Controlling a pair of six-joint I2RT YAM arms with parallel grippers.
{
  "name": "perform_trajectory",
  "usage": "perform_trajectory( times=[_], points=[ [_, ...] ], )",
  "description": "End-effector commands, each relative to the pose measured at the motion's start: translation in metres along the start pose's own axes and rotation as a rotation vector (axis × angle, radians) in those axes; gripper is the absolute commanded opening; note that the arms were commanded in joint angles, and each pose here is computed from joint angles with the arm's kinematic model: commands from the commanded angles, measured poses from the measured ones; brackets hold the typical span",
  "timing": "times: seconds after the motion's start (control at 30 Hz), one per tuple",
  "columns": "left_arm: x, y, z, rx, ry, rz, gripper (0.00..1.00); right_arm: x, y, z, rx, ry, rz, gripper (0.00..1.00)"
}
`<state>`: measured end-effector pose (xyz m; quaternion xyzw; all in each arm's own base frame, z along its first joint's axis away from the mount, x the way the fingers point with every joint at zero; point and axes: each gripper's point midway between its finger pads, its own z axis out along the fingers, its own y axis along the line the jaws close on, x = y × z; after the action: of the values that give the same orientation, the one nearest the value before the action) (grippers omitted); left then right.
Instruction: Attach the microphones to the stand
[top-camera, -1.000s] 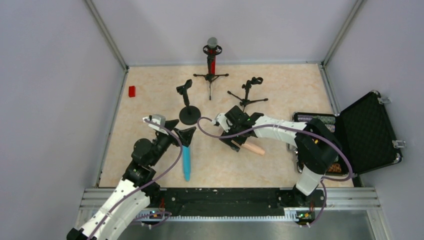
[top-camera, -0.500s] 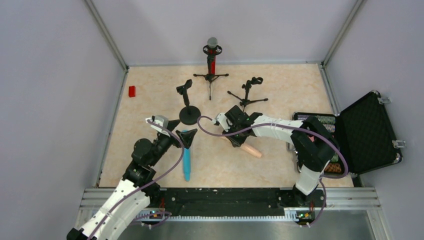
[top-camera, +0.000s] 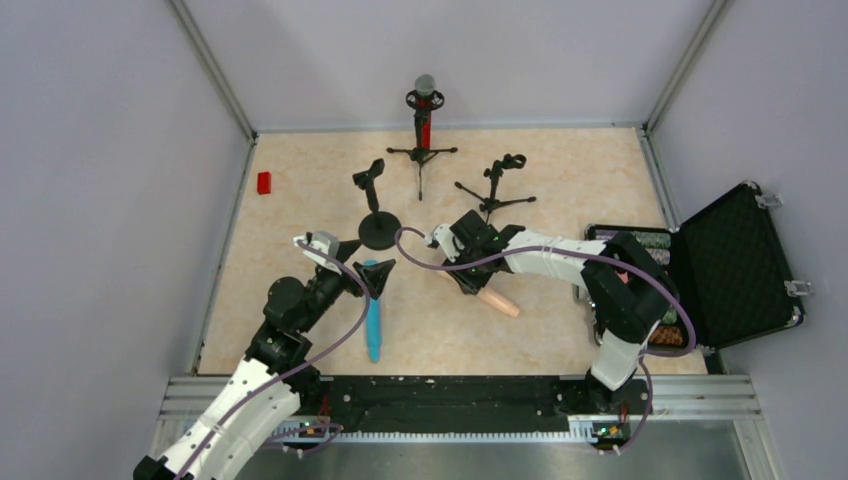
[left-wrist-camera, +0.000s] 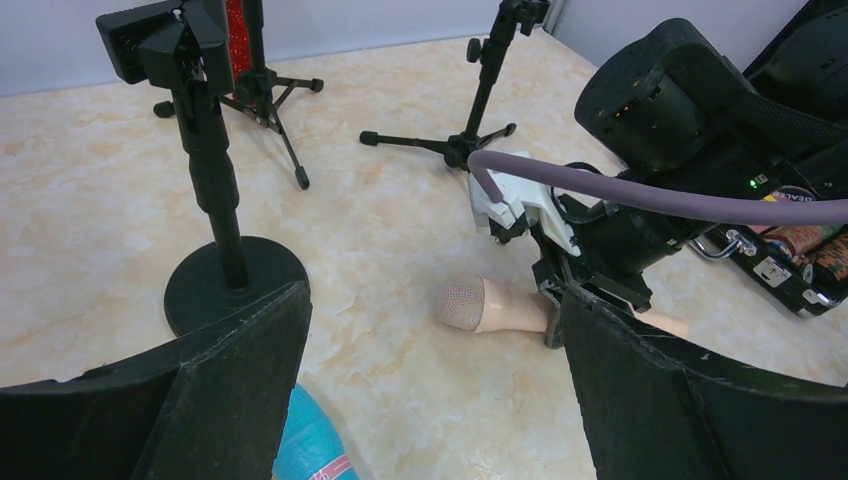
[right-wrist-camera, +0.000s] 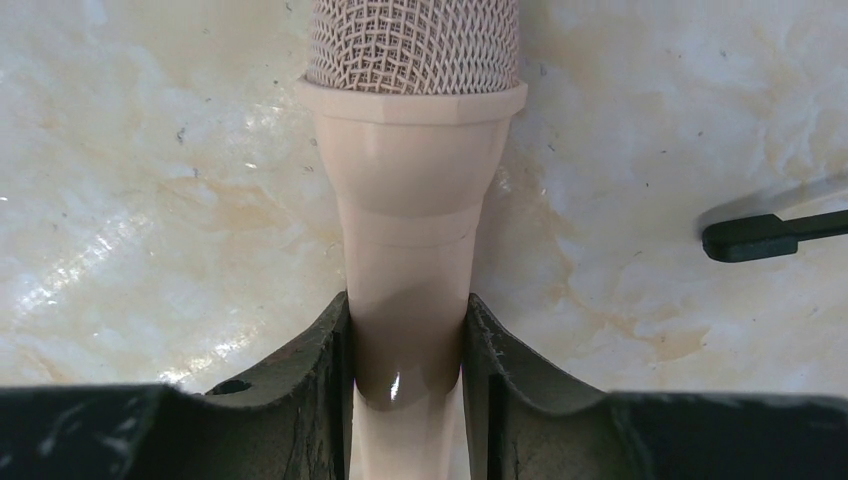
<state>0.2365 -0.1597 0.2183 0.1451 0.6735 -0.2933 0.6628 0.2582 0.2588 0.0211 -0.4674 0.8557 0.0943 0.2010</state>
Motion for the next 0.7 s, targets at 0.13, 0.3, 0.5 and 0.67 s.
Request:
perform_trajectory(
  times=[0.13, 0.3, 0.5, 0.67],
  points=[
    [-0.019, -0.010, 0.002, 0.044, -0.036, 0.020, 0.99, -0.040, 0.015, -0.031, -0.086, -0.221, 0.035, 0.00],
    [-0.019, -0.011, 0.002, 0.045, -0.029, 0.004, 0.99, -0.055, 0.018, -0.052, -0.112, -0.325, 0.041, 0.00],
    [-0.022, -0.012, 0.002, 0.040, -0.017, -0.008, 0.99, -0.080, 0.022, -0.100, -0.166, -0.524, 0.064, 0.00],
    [-0.022, -0.012, 0.007, 0.033, 0.002, -0.053, 0.99, -0.094, 0.012, -0.148, -0.148, -0.704, 0.098, 0.00]
  ],
)
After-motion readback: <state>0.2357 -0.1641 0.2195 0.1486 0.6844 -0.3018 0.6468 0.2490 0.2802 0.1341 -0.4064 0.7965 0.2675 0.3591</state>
